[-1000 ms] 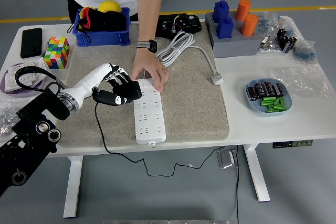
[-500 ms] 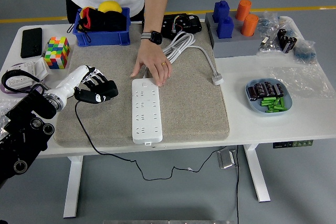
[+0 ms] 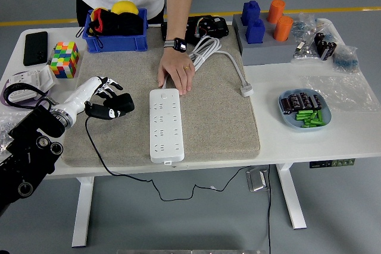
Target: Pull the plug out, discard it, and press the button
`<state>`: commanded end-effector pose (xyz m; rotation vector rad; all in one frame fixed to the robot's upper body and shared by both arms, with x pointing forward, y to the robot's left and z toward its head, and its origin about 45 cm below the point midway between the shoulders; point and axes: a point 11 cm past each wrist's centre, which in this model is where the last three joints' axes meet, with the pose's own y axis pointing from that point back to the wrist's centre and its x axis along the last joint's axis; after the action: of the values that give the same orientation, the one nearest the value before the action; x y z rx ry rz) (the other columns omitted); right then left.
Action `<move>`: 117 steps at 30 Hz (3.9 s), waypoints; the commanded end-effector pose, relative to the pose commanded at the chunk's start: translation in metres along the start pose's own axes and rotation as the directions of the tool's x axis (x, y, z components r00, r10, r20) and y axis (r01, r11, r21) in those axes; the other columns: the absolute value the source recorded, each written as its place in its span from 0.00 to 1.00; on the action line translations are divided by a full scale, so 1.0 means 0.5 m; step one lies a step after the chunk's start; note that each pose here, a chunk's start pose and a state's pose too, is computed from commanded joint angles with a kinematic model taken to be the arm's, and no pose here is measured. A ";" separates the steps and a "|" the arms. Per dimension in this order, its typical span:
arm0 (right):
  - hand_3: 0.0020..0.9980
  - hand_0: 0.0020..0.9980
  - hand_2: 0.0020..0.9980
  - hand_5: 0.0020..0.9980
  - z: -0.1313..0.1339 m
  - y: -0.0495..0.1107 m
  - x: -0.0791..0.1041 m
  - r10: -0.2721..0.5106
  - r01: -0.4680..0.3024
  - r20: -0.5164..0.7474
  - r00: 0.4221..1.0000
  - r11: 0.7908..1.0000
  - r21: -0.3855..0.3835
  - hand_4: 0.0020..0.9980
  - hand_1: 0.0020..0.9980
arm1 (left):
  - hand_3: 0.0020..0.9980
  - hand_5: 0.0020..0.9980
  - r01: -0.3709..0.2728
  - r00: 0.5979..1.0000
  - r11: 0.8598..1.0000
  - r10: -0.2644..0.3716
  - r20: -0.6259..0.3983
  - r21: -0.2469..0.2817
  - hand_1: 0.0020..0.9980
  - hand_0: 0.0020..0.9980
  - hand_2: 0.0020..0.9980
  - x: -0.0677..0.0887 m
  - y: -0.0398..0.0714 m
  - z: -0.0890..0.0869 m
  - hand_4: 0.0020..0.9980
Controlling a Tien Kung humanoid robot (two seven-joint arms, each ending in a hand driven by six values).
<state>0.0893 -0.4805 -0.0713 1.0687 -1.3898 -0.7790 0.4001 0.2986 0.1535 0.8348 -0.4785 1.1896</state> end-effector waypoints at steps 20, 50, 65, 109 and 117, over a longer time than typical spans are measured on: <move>0.73 0.76 0.72 0.66 0.007 0.000 -0.003 -0.002 0.002 0.006 1.000 1.000 -0.006 0.77 0.71 | 0.97 0.00 -0.027 0.999 0.991 0.021 -0.046 -0.132 0.78 0.75 0.79 0.031 0.007 0.084 0.97; 0.73 0.76 0.72 0.66 0.005 -0.001 -0.007 -0.006 0.006 0.016 1.000 1.000 -0.004 0.77 0.71 | 0.83 0.00 0.266 0.957 0.964 -0.261 0.128 -0.021 0.09 0.10 0.16 -0.064 -0.071 0.184 0.00; 0.73 0.76 0.72 0.66 0.003 -0.001 -0.005 -0.005 0.005 0.016 1.000 1.000 -0.003 0.77 0.71 | 0.81 0.00 0.325 0.928 0.944 -0.331 0.173 0.063 0.08 0.09 0.16 -0.098 -0.082 0.169 0.00; 0.73 0.76 0.72 0.66 0.005 -0.001 -0.004 -0.003 0.003 0.006 1.000 1.000 -0.006 0.77 0.71 | 0.81 0.00 0.325 0.917 0.940 -0.341 0.209 0.104 0.07 0.08 0.15 -0.115 -0.095 0.160 0.00; 0.73 0.76 0.72 0.66 0.008 -0.001 -0.004 -0.004 0.004 0.007 1.000 1.000 -0.008 0.77 0.71 | 0.81 0.00 0.301 0.928 0.950 -0.312 0.202 0.085 0.07 0.08 0.15 -0.095 -0.096 0.168 0.00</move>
<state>0.0853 -0.4791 -0.0729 1.0638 -1.3901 -0.7915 0.4378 0.1973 0.1564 1.0485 -0.4716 0.8301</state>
